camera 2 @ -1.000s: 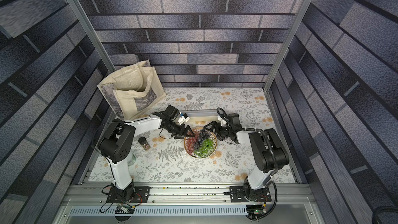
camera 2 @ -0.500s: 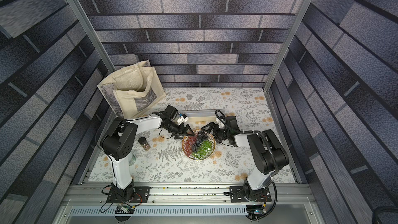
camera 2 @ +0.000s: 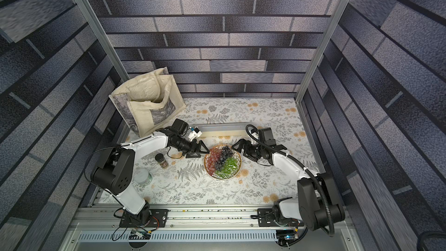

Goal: Wrap the plate with plastic wrap
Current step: Cover the plate with plastic wrap.

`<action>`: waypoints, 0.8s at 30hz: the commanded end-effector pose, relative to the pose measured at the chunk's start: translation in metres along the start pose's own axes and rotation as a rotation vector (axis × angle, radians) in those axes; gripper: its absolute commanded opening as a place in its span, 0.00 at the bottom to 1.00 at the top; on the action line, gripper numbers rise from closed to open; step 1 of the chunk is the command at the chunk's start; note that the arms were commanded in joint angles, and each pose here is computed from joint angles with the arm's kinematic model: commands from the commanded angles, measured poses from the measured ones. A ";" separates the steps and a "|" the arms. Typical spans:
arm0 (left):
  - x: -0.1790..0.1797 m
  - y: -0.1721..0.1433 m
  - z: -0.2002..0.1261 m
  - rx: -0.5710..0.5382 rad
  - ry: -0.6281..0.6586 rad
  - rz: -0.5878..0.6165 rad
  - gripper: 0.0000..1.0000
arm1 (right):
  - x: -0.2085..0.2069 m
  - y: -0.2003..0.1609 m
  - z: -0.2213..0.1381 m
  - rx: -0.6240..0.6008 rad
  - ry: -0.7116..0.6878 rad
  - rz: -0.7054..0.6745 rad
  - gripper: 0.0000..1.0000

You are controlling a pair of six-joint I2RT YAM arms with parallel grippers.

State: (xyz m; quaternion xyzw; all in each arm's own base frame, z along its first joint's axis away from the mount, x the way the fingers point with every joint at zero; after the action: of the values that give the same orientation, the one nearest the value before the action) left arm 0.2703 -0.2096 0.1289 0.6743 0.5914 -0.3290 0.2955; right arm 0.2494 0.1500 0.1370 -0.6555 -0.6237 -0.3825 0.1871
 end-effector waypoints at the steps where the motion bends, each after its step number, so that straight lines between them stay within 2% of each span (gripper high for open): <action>1: 0.000 -0.004 0.009 0.013 -0.012 -0.019 0.86 | -0.013 -0.020 0.010 0.072 -0.042 0.064 0.98; 10: -0.013 -0.004 0.037 0.081 -0.027 0.019 0.85 | -0.013 -0.026 0.024 0.076 -0.041 0.074 0.99; 16: -0.026 0.001 0.043 0.095 -0.069 0.044 0.85 | -0.005 -0.026 0.035 0.067 0.061 0.112 0.99; 21: -0.028 0.012 0.042 0.071 -0.057 0.047 0.84 | 0.006 -0.025 0.045 0.046 0.129 0.135 1.00; 24: -0.017 0.024 0.037 0.022 -0.019 0.035 0.85 | 0.001 -0.025 0.042 0.044 0.074 0.090 1.00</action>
State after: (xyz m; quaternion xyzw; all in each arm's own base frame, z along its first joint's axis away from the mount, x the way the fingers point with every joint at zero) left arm 0.2718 -0.2473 0.1069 0.6860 0.5839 -0.3436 0.2654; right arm 0.2303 0.1777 0.0925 -0.6885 -0.5830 -0.3538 0.2468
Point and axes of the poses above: each gripper's point midway between its finger pads, its own z axis out along the fingers, its own x axis along the line the jaws close on, y = z × x, the point moved 6 cm from there along -z, back along the fingers, and after that the axes turned 4 degrees about -z, right-handed, at the moved point
